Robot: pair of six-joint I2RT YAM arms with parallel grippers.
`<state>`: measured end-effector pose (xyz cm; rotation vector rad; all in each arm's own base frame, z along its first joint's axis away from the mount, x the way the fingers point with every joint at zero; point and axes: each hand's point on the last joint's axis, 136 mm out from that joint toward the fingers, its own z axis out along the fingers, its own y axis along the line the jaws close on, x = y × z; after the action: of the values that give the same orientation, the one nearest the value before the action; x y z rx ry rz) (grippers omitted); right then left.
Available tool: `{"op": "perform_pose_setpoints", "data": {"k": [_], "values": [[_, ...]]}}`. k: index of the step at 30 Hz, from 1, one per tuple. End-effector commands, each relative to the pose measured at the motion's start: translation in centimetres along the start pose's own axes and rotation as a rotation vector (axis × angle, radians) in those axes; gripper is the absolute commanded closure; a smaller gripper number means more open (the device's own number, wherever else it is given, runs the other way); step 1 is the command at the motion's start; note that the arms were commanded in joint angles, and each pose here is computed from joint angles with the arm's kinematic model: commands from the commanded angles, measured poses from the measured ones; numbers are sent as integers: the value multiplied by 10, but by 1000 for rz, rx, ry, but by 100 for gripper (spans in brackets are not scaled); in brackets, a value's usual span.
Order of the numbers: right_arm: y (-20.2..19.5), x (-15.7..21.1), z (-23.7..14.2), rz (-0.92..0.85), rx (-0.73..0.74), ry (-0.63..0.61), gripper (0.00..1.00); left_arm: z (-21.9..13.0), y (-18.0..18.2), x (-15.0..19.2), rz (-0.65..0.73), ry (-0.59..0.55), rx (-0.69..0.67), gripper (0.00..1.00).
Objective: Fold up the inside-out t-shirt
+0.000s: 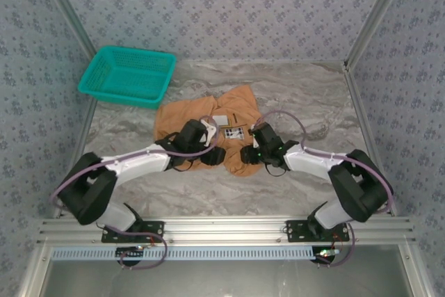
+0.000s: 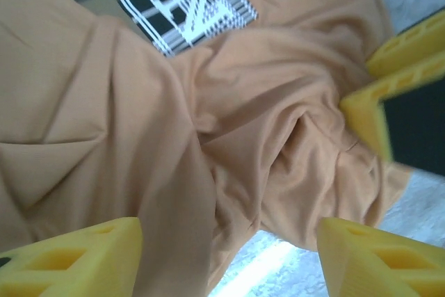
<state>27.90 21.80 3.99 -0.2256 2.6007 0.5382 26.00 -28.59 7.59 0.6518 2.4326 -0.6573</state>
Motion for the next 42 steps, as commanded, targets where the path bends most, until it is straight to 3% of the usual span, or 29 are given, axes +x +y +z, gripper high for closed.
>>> {"op": "perform_pose_setpoints", "data": {"k": [1,4,10,12,15,18,21,26,31,37,42], "values": [[17,-40,-15,29,-119,-110,83,9,-17,-21,117,-48,71,31],[27,-54,-40,-10,-170,-156,99,20,-25,-34,181,-68,102,30],[34,-61,-80,-18,-251,-172,100,47,-43,-55,279,-48,187,35],[33,-68,-93,-11,-265,-189,100,51,-50,-60,296,-35,223,47],[25,-81,-106,-3,-237,-211,100,44,-59,-61,304,-17,288,73],[-1,-88,-109,-17,-65,-188,100,15,-73,-66,271,-18,391,91],[-34,-98,-112,-60,155,-181,100,-21,-92,-68,220,-33,530,99],[-28,-103,-112,-117,152,-165,85,-54,-95,-72,139,-58,641,100],[0,-67,-111,-119,-85,-135,63,-62,-80,-68,107,-58,642,100],[5,-41,-85,-36,-200,-113,55,-61,-75,-63,113,-47,631,100],[15,-48,-69,-22,-233,-120,50,-60,-74,-63,114,-48,627,100]]}}
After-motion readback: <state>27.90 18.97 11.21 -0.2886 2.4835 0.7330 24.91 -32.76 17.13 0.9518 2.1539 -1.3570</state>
